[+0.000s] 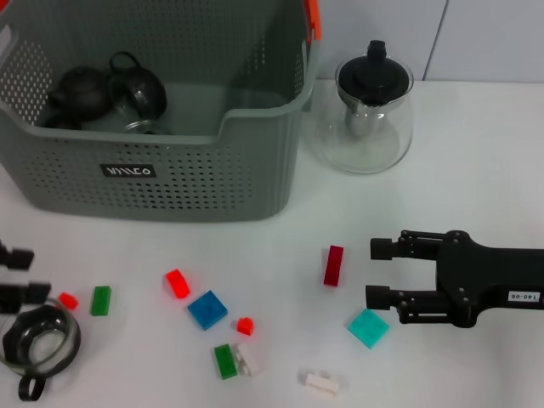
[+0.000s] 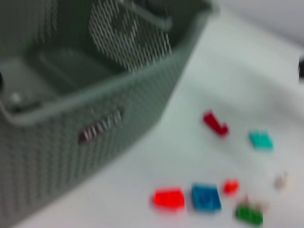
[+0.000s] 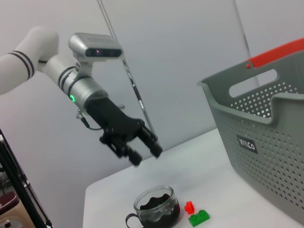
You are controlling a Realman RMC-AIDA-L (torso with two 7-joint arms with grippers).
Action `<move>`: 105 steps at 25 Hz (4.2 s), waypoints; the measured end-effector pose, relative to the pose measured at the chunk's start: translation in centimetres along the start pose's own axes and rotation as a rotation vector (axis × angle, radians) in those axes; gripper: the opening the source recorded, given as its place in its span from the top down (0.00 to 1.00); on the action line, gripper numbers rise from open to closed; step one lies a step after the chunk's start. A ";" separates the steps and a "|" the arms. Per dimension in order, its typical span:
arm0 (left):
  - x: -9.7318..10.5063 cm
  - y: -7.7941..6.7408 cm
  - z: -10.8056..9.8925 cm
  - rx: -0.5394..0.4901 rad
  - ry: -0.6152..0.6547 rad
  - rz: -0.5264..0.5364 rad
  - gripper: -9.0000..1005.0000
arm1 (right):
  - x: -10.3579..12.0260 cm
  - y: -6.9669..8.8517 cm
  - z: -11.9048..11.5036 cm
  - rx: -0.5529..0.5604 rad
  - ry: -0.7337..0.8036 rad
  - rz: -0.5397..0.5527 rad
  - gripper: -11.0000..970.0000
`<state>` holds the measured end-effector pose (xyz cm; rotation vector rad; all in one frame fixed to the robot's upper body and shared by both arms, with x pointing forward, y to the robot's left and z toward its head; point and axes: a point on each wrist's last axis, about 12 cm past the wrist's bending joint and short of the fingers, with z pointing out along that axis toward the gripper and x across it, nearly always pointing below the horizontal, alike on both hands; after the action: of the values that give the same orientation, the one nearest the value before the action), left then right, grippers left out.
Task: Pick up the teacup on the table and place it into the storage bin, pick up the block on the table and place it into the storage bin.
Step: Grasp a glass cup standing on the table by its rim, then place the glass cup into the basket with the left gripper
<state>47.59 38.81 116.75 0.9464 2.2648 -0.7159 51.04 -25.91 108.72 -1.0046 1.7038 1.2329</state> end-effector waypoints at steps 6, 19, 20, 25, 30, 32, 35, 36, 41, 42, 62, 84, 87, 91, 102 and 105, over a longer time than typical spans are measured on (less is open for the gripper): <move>-1.4 0.0 2.8 -0.057 0.159 0.093 0.46 | -0.1 0.0 0.1 -0.005 0.002 -0.003 0.18; -1.0 0.8 4.6 -0.208 0.295 0.114 0.49 | 0.0 0.1 0.1 -0.003 -0.002 0.002 0.18; -0.9 0.8 4.6 -0.210 0.297 0.111 0.49 | 0.0 0.1 0.1 -0.003 -0.002 0.003 0.18; 0.1 1.3 4.8 -0.233 0.322 0.079 0.51 | 0.1 0.1 0.2 -0.004 -0.002 0.006 0.18; 1.2 1.8 5.4 -0.246 0.336 0.046 0.52 | 0.2 0.1 0.2 -0.004 -0.004 0.011 0.18; 1.6 1.9 5.7 -0.248 0.339 0.036 0.52 | 0.2 0.1 0.1 -0.004 -0.004 0.011 0.18; 1.9 2.2 6.2 -0.256 0.343 0.028 0.53 | 0.2 0.1 0.1 -0.004 -0.004 0.010 0.18; 2.0 2.3 6.3 -0.262 0.343 0.027 0.53 | 0.1 0.0 0.1 -0.004 -0.003 0.010 0.18; 1.9 2.5 6.3 -0.274 0.327 0.016 0.54 | 0.1 0.0 0.1 -0.003 -0.003 0.010 0.18; 1.8 2.5 6.2 -0.271 0.322 0.013 0.57 | 0.1 0.0 0.1 -0.003 -0.003 0.010 0.18; 0.5 3.5 1.4 0.077 -0.173 -0.113 0.94 | 0.5 0.2 -0.1 0.003 -0.003 0.017 0.18; -16.7 8.6 4.5 -0.285 -0.355 -0.203 0.91 | 0.5 0.2 0.1 -0.008 -0.006 0.023 0.18; -17.6 8.8 5.7 -0.368 -0.216 -0.186 0.91 | 0.3 0.1 0.4 -0.014 -0.008 0.018 0.18; -16.6 9.3 7.0 -0.478 -0.072 -0.185 0.90 | -0.6 -0.1 1.4 -0.037 -0.009 -0.002 0.18; -13.5 9.8 10.0 -0.553 0.051 -0.203 0.89 | -1.7 -0.5 3.0 -0.086 -0.004 -0.015 0.18; -13.9 9.4 9.4 -0.509 -0.007 -0.225 0.88 | -1.5 -0.4 3.1 -0.089 0.013 -0.012 0.18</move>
<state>65.64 32.07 117.35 0.4518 2.3989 -0.2026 52.46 -22.81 109.29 -1.0757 1.6630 1.3064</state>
